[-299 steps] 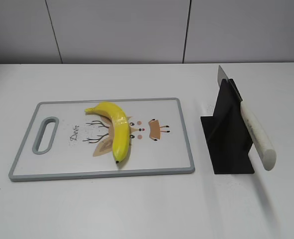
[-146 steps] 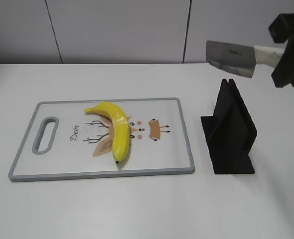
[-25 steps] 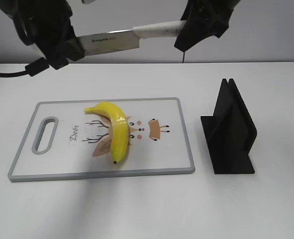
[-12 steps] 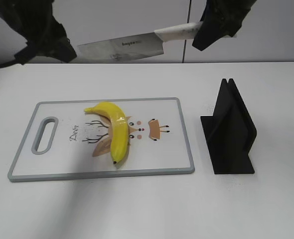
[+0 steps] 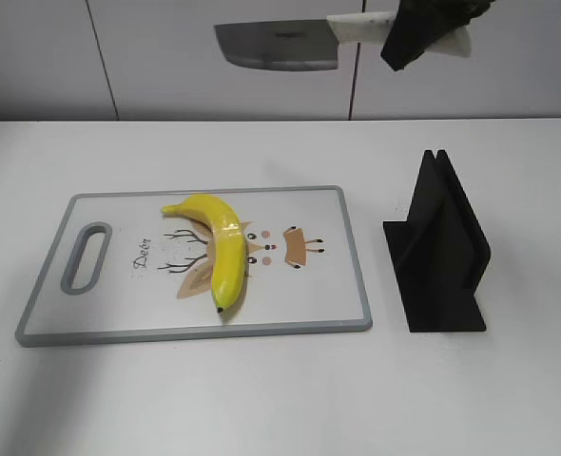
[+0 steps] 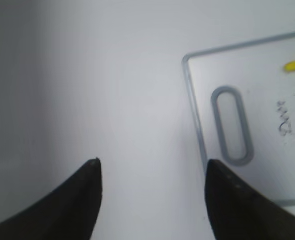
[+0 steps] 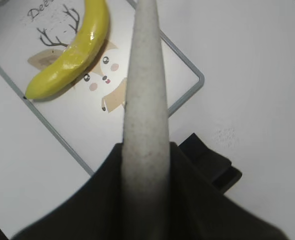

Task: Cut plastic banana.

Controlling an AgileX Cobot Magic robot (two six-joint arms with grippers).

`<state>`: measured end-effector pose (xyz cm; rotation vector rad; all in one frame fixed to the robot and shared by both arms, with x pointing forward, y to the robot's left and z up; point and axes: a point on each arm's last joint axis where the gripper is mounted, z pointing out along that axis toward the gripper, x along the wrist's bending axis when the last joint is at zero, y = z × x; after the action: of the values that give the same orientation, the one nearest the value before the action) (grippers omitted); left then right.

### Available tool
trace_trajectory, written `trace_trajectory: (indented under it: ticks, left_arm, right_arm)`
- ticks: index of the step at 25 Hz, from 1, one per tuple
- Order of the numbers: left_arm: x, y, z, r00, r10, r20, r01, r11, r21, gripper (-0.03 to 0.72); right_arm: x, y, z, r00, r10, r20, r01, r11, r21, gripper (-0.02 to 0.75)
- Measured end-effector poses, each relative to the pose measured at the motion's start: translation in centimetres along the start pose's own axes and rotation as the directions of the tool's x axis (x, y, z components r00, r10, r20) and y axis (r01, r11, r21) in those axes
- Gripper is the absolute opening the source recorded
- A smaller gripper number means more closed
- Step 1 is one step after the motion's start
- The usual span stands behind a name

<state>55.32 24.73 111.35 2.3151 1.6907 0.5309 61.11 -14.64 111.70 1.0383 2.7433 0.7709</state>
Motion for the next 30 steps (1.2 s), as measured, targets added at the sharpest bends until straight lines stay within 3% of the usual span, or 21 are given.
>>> trace_trajectory:
  ticks: [2,5,13,23,30]
  left_arm:
    - [1.1,-0.8,0.1,0.999,-0.050,-0.014,0.051,0.996,0.071,0.596]
    - [2.1,-1.7,-0.1,0.995,-0.099,-0.020,0.100,0.991,0.089,0.592]
    - [0.7,-9.0,-3.6,0.992,-0.123,0.012,0.122,0.990,0.068,0.591]
    - [-1.7,-20.7,-7.3,0.993,-0.119,0.025,0.122,0.976,-0.179,0.590]
    - [-3.7,-27.4,-6.6,0.988,-0.134,0.072,0.151,0.921,-0.358,0.589]
  right_arm:
    - [0.0,-0.1,-0.4,0.993,0.116,0.023,-0.116,0.993,0.001,0.169]
    - [0.2,-0.1,-1.3,0.958,0.284,0.035,-0.284,0.959,-0.017,0.169]
    - [2.8,-1.7,-7.4,0.874,0.482,0.069,-0.469,0.871,-0.147,0.169]
    - [4.9,-9.2,-7.8,0.727,0.666,0.163,-0.607,0.736,-0.300,0.169]
    - [5.4,-13.5,-3.6,0.694,0.694,0.191,-0.660,0.720,-0.216,0.169]
